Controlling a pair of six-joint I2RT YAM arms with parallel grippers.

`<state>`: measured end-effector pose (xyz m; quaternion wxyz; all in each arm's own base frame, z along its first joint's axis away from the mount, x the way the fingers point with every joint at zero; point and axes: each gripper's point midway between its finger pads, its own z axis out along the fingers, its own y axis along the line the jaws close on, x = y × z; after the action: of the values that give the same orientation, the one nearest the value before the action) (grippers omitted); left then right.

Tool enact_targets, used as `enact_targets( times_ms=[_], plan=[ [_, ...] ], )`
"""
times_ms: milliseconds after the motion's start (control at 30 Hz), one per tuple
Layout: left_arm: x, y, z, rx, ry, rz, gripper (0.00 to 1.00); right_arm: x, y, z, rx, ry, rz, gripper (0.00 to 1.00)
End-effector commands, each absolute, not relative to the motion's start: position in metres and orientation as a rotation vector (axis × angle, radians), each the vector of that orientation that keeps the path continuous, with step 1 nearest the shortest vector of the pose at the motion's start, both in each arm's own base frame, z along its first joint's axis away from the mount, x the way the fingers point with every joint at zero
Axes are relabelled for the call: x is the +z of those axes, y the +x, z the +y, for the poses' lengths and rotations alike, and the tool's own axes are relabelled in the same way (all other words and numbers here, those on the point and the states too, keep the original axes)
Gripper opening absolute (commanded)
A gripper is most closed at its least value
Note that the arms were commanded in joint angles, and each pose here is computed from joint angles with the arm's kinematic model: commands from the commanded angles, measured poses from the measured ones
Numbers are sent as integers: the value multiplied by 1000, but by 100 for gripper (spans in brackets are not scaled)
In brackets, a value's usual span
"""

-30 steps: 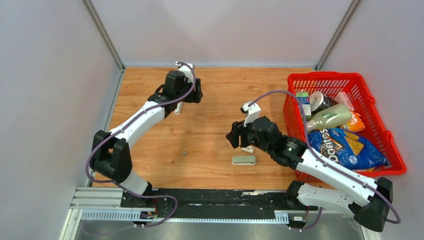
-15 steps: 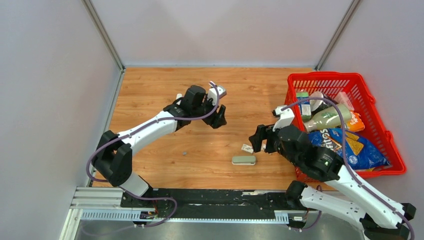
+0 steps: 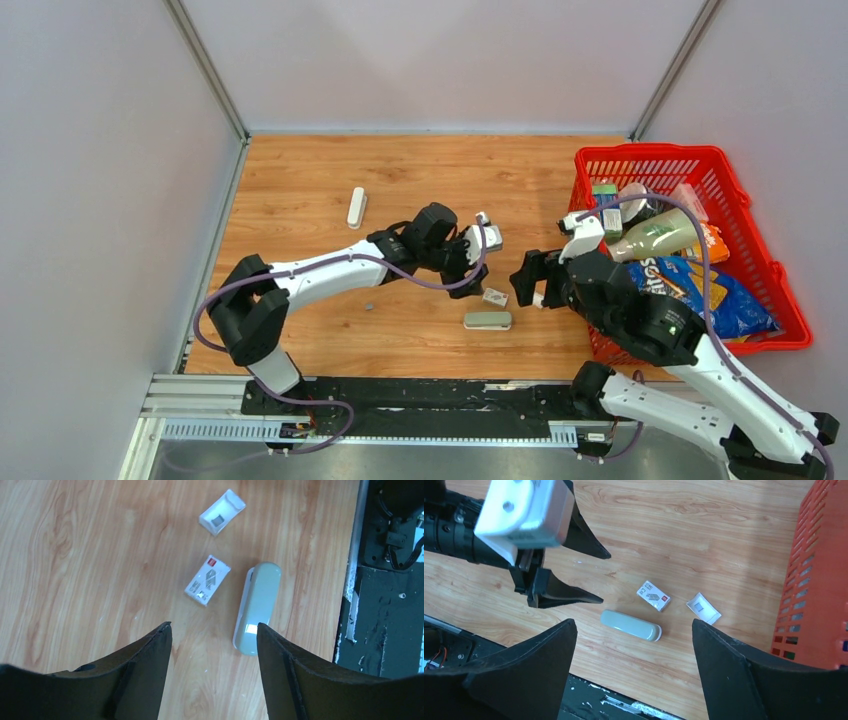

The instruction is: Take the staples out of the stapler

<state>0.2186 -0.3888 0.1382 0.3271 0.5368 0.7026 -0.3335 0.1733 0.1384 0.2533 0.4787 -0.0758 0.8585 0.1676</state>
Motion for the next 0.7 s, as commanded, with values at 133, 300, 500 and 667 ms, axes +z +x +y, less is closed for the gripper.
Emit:
enact_targets(
  times_ms=[133, 300, 500, 667],
  plan=[
    [134, 196, -425, -885, 1576, 1545, 70, 284, 163, 123, 445, -174, 2041, 91],
    [113, 184, -440, -862, 1644, 1538, 70, 286, 158, 117, 461, -168, 2033, 92],
    [99, 176, -459, -889, 1656, 1474, 70, 289, 153, 113, 479, -165, 2025, 93],
    [92, 167, -465, -923, 1671, 1435, 70, 290, 150, 108, 486, -158, 2013, 95]
  ],
)
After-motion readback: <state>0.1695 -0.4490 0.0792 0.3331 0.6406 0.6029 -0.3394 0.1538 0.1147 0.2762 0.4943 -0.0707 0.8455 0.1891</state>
